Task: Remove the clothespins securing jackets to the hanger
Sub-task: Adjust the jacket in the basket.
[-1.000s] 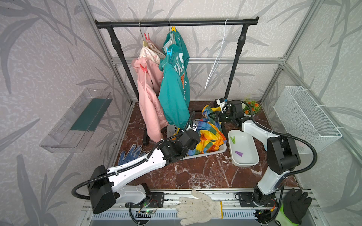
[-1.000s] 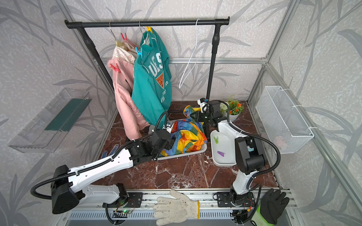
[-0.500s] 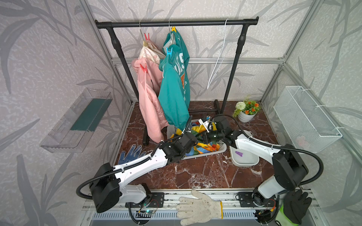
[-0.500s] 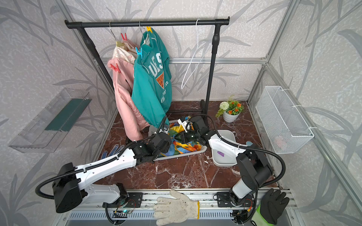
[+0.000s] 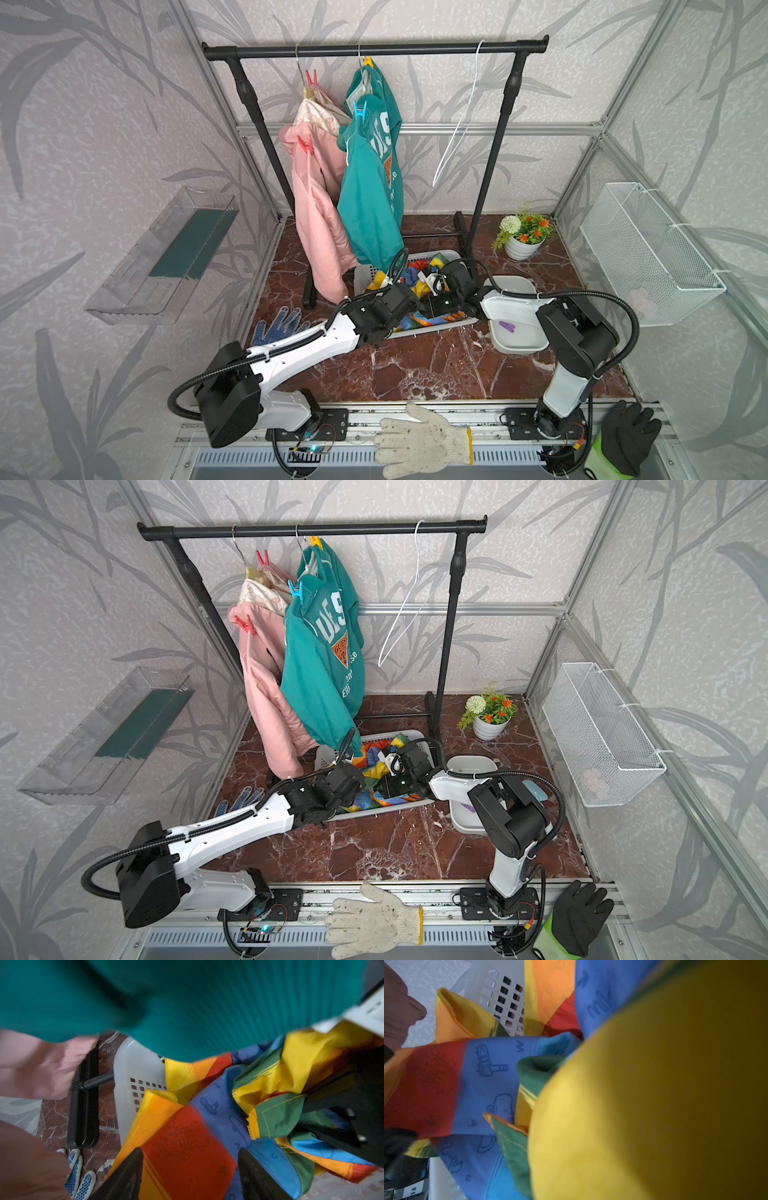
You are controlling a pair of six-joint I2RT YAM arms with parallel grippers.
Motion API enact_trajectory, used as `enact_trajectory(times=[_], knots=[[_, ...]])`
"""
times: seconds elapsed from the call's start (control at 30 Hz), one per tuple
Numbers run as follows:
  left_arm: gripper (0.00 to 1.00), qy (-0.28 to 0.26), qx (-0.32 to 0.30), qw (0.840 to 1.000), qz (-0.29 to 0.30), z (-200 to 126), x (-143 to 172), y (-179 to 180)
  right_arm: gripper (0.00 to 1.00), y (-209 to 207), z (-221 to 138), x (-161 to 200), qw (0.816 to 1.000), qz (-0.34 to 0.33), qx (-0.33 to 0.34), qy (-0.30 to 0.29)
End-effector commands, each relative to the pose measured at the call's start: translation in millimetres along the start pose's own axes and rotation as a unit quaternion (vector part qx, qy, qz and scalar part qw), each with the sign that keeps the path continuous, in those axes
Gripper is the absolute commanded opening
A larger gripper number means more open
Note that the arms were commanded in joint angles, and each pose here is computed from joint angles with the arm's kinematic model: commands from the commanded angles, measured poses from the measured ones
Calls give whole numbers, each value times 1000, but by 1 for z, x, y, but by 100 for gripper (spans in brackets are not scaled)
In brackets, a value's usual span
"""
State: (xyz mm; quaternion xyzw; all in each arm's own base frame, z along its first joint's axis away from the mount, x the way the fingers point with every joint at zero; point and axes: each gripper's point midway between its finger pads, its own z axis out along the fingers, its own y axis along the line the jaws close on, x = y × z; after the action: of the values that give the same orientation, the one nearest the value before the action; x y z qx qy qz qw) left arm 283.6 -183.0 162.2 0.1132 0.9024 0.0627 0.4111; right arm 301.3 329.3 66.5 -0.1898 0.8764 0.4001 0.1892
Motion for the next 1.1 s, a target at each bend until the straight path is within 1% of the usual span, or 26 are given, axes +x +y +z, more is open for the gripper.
enact_trajectory(times=[0.0,0.07,0.13,0.23,0.3,0.37,0.4,0.43,0.5,0.57,0.63,0.8,0.83,0.87,0.9,0.97,1.0,1.07], knots=[[70,0,-33,999,-36,-8,4,20,0,-19,2,15,999,18,40,13],[70,6,-50,998,-42,-10,6,27,0,-18,5,18,999,19,38,22],[71,18,-59,997,-40,-7,10,29,0,-12,5,20,999,3,38,28],[71,56,-59,996,-31,7,23,23,8,1,-2,15,998,-36,49,20],[71,82,-61,994,-30,18,30,18,13,4,-11,10,997,-46,59,11],[71,92,-60,994,-22,26,31,12,15,12,-22,2,996,-59,64,-4],[71,91,-58,994,-16,31,31,9,20,15,-26,-1,996,-63,65,-7],[71,90,-57,994,-14,36,31,7,28,17,-29,-3,996,-66,65,-9],[71,88,-50,995,-11,47,29,1,46,24,-37,-7,995,-73,65,-14],[71,80,-46,996,-11,55,24,-4,59,31,-45,-14,995,-79,63,-26],[71,69,-40,997,-13,62,16,-9,65,37,-56,-20,993,-85,67,-40],[70,39,-4,999,-18,76,10,-24,70,43,-90,-36,986,-103,106,-82],[69,36,10,999,-22,79,11,-28,70,42,-97,-40,984,-101,118,-93],[68,34,21,999,-31,80,12,-31,67,42,-103,-43,982,-101,123,-100],[68,32,33,998,-40,79,12,-33,63,43,-109,-45,981,-98,126,-108],[68,23,54,997,-52,75,12,-36,63,41,-121,-51,979,-96,136,-120],[68,15,60,996,-60,71,11,-35,63,39,-127,-54,978,-94,140,-126],[69,2,65,995,-69,65,10,-31,68,38,-135,-61,976,-92,143,-138]])
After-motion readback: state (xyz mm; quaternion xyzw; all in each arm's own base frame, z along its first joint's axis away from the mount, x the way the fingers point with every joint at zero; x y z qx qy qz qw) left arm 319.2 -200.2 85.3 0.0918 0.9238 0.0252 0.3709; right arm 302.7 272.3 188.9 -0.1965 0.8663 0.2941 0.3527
